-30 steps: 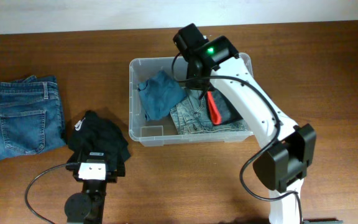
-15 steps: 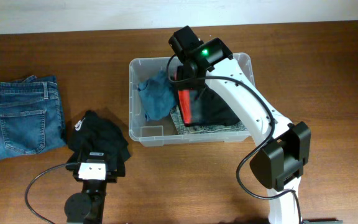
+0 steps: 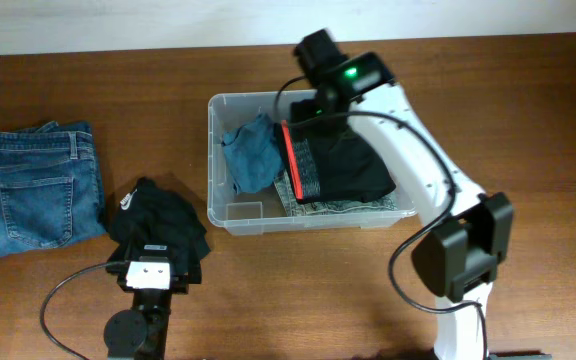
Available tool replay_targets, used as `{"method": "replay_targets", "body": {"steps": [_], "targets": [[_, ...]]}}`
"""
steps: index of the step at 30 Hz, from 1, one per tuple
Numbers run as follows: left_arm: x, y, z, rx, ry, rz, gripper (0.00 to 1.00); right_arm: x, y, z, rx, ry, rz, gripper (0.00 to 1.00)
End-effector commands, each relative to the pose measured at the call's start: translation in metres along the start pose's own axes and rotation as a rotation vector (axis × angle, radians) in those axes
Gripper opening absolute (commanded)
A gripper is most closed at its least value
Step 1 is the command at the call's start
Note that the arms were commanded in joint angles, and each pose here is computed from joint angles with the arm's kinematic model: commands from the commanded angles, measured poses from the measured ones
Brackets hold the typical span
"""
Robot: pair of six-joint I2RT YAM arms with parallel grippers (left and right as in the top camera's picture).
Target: Pack container
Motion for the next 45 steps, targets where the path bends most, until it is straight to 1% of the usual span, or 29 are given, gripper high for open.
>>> {"method": "replay_targets", "body": {"steps": [1, 3, 4, 6, 7, 8, 9, 11, 13, 17, 22, 24, 26, 29, 30, 32, 33, 36, 37, 39, 41, 42, 44, 45], "targets": [[0.001, -0.001, 0.000, 0.006, -0.002, 0.006, 0.99, -0.011, -0.078, -0.073, 0.052, -0.137, 0.126, 0.99], [0.001, -0.001, 0.000, 0.006, -0.002, 0.006, 0.99, -0.005, -0.122, -0.087, 0.123, -0.140, 0.208, 0.99], [0.001, -0.001, 0.000, 0.006, -0.002, 0.006, 0.99, 0.004, -0.156, -0.096, 0.189, -0.127, 0.271, 0.99], [0.001, -0.001, 0.000, 0.006, -0.002, 0.006, 0.99, 0.022, -0.205, -0.105, 0.293, -0.089, 0.365, 0.99], [0.001, -0.001, 0.000, 0.006, -0.002, 0.006, 0.99, 0.034, -0.230, -0.108, 0.346, -0.058, 0.413, 0.99], [0.001, -0.001, 0.000, 0.006, -0.002, 0.006, 0.99, 0.055, -0.265, -0.112, 0.412, 0.001, 0.488, 0.99], [0.001, -0.001, 0.000, 0.006, -0.002, 0.006, 0.99, 0.067, -0.286, -0.115, 0.437, 0.027, 0.543, 0.99], [0.001, -0.001, 0.000, 0.006, -0.002, 0.006, 0.99, 0.081, -0.320, -0.120, 0.465, 0.033, 0.637, 0.99], [0.001, -0.001, 0.000, 0.006, -0.002, 0.006, 0.99, 0.108, -0.363, -0.129, 0.503, 0.045, 0.766, 0.99], [0.001, -0.001, 0.000, 0.006, -0.002, 0.006, 0.99, 0.145, -0.406, -0.141, 0.544, 0.062, 0.912, 0.99], [0.001, -0.001, 0.000, 0.006, -0.002, 0.006, 0.99, 0.176, -0.434, -0.151, 0.574, 0.075, 1.021, 0.99], [-0.002, 0.000, 0.000, -0.002, -0.013, 0.014, 0.99, 0.183, -0.439, -0.153, 0.580, 0.078, 1.042, 0.99], [-0.017, 0.004, -0.001, -0.027, -0.080, 0.026, 0.99, 0.188, -0.443, -0.155, 0.585, 0.080, 1.060, 0.99], [-0.015, 0.004, -0.001, -0.028, -0.071, 0.027, 0.99, 0.188, -0.443, -0.155, 0.586, 0.080, 1.061, 0.99], [-0.016, 0.003, -0.001, -0.021, -0.075, 0.025, 0.99, 0.188, -0.443, -0.155, 0.585, 0.080, 1.059, 0.99], [-0.013, -0.013, -0.001, 0.086, -0.064, 0.027, 0.99, 0.188, -0.443, -0.155, 0.585, 0.080, 1.059, 0.99], [-0.009, -0.017, -0.001, 0.113, -0.044, 0.014, 0.99, 0.188, -0.443, -0.155, 0.585, 0.080, 1.059, 0.99], [0.000, -0.013, -0.002, 0.084, 0.041, -0.076, 1.00, 0.188, -0.443, -0.155, 0.585, 0.080, 1.060, 0.99], [-0.001, -0.012, -0.003, 0.079, 0.059, -0.077, 0.99, 0.188, -0.443, -0.155, 0.585, 0.080, 1.060, 0.99], [-0.018, -0.005, -0.005, 0.034, 0.076, -0.075, 0.99, 0.188, -0.443, -0.155, 0.585, 0.080, 1.059, 0.99], [-0.043, 0.005, -0.007, -0.037, 0.122, -0.068, 0.99, 0.188, -0.443, -0.155, 0.585, 0.080, 1.059, 0.99], [-0.053, 0.010, -0.006, -0.069, 0.169, -0.051, 0.99, 0.188, -0.443, -0.155, 0.585, 0.080, 1.059, 0.99], [-0.065, 0.012, 0.000, -0.078, 0.240, -0.011, 0.99, 0.188, -0.443, -0.155, 0.585, 0.080, 1.060, 0.99], [-0.079, 0.015, 0.012, -0.090, 0.367, 0.003, 0.99, 0.188, -0.443, -0.155, 0.585, 0.080, 1.060, 0.99]]}}
Point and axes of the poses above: each gripper's point midway between its finger pads, its own z axis out along the fingers, its own y axis along the line the jaws close on, x = y × z, the point moved 2 cm from there along -z, back along the fingers, and after that the axes turned 7 degrees about -z, right-handed, at the moved point
